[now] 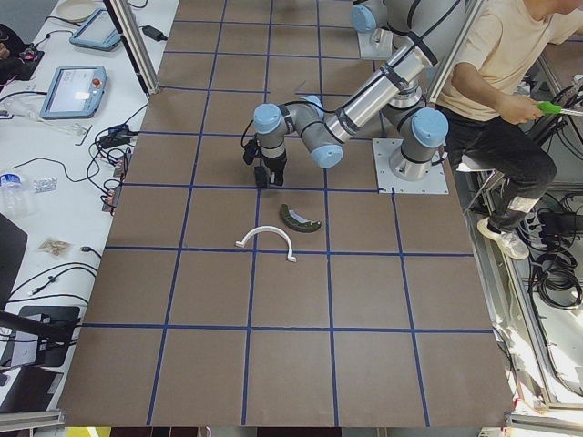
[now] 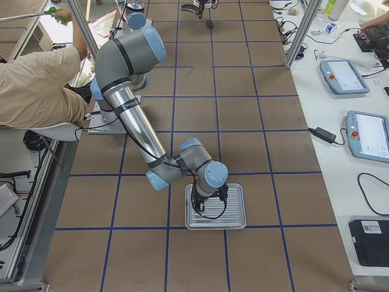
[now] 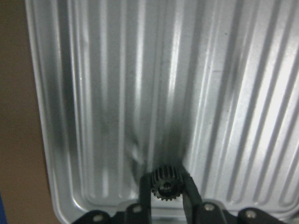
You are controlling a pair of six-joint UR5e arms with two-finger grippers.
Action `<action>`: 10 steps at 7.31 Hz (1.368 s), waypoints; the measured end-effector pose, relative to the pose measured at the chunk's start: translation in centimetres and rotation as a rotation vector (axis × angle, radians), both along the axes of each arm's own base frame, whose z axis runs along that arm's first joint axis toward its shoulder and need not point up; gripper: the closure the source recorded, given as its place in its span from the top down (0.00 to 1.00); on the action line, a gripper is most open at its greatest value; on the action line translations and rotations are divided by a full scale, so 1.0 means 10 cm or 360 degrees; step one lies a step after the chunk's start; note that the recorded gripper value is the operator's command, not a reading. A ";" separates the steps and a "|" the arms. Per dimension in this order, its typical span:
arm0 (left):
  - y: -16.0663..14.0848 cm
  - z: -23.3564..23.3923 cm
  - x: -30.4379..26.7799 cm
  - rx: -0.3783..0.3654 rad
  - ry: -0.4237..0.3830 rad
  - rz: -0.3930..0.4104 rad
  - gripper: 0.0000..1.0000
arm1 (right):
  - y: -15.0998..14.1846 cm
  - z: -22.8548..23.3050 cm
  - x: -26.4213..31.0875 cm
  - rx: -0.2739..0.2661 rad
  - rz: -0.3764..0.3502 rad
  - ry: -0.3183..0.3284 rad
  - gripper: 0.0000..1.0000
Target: Place bearing gear from tray to pile
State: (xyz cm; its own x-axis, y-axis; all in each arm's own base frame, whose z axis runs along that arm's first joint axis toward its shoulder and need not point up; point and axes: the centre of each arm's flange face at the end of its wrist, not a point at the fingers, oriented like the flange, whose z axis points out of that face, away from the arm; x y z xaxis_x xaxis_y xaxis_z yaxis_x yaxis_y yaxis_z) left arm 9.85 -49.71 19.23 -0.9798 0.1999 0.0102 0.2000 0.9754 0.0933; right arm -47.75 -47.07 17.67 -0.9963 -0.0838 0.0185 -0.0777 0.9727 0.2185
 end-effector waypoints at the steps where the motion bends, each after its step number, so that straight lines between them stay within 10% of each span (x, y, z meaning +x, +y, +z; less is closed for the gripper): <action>1: -0.01 -0.01 0.01 -0.0003 -0.0004 0.0049 1.00 | -0.01 0.02 0.01 0.0004 -0.0003 0.0003 0.00; 5: -0.11 0.25 -0.09 -0.0043 -0.0007 0.0150 1.00 | -0.16 0.61 0.38 -0.0032 0.0018 0.0004 0.00; 10: -0.70 2.27 -1.54 0.0022 0.0106 0.0356 1.00 | -0.74 2.05 2.89 -0.0156 -0.0147 -0.0162 0.00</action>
State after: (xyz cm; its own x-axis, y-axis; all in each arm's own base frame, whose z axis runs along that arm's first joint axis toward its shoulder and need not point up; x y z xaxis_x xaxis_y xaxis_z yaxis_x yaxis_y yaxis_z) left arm -5.56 -56.73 41.97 -0.9967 -0.0227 0.0777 -0.0148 0.9948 0.1006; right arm -18.84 -54.50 38.14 -0.9968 0.0056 -0.0794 -0.0038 0.9930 0.1180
